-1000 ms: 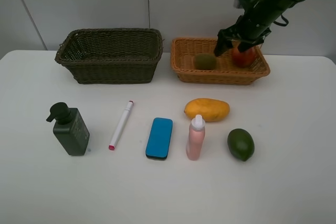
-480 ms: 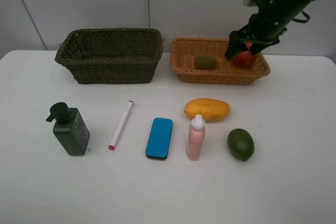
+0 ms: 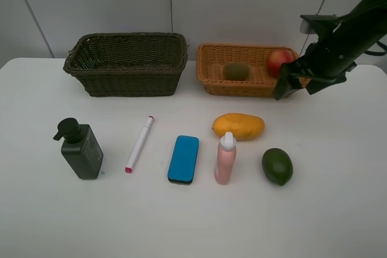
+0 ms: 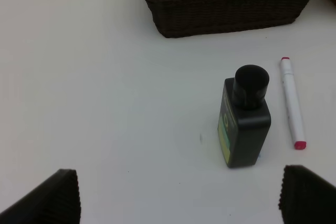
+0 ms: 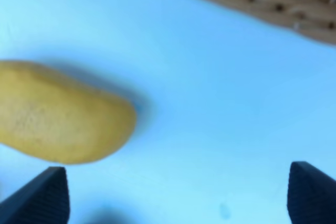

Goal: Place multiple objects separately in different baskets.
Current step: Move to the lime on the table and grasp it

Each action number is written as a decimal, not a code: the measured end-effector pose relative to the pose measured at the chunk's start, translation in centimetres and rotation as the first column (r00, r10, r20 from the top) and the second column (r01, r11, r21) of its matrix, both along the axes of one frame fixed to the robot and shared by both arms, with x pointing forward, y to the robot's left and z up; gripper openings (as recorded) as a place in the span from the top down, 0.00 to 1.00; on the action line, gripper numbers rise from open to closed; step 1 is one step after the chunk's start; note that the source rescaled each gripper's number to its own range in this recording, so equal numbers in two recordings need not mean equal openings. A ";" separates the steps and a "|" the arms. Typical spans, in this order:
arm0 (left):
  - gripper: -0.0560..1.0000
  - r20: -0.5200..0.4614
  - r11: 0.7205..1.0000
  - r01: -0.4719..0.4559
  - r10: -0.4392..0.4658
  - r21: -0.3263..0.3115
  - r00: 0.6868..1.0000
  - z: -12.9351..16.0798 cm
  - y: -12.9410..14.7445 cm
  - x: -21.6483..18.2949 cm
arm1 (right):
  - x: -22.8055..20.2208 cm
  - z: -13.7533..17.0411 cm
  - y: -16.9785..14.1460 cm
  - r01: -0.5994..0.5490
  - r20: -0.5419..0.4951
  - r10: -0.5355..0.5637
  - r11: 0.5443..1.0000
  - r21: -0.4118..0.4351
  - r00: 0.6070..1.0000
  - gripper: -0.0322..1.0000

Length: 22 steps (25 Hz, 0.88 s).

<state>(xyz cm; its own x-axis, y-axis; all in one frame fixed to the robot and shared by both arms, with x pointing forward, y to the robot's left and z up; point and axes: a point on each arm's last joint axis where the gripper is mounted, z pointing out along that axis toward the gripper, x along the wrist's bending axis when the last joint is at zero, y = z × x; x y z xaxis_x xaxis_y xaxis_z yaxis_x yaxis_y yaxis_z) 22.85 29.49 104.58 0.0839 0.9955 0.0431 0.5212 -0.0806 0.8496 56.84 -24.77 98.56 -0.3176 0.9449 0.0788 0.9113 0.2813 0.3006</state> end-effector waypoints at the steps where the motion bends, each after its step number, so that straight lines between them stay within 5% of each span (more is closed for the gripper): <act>1: 0.00 0.000 1.000 0.000 0.000 0.000 1.000 0.0 0.0 0.0 | -0.5 -0.3 0.0 -0.002 -0.011 0.002 1.000 -0.001 1.000 0.00; 22: 0.00 0.000 1.000 0.000 0.000 0.000 1.000 0.0 0.0 0.0 | -6.2 -6.1 3.3 0.120 -0.111 -0.118 0.993 0.012 0.987 0.00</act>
